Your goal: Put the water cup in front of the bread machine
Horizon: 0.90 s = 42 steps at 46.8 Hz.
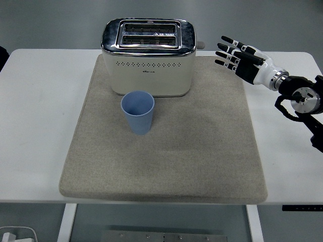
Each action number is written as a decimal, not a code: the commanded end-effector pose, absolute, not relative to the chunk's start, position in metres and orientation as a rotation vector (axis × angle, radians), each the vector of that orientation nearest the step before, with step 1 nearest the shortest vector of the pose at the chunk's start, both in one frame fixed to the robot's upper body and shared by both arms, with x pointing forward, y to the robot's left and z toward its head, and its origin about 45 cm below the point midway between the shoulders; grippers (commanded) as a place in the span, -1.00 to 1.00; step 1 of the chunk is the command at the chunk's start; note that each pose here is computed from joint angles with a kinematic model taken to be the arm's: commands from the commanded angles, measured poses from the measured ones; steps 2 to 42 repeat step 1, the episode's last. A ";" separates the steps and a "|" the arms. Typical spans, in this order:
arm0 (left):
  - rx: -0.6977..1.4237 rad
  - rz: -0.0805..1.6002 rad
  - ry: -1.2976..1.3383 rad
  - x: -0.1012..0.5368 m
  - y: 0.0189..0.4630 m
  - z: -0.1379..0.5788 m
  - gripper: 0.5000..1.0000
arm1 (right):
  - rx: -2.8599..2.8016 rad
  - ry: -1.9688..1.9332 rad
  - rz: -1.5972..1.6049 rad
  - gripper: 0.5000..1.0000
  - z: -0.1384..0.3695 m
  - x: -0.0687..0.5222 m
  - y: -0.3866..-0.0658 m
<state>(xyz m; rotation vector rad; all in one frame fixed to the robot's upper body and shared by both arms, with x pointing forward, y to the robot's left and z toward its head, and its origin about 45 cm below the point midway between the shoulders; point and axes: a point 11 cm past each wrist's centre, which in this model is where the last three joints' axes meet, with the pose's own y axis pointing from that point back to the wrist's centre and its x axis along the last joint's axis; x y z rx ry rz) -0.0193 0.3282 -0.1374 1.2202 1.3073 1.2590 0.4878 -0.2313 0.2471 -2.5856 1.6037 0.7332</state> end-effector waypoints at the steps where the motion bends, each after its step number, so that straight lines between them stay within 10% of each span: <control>1: 1.220 1.259 1.308 -0.020 0.328 -0.137 1.00 | -2.581 1.609 0.734 0.71 0.246 0.488 -0.232; 42: 1.220 1.259 1.308 -0.020 0.328 -0.137 1.00 | -2.581 1.609 0.734 0.71 0.246 0.488 -0.232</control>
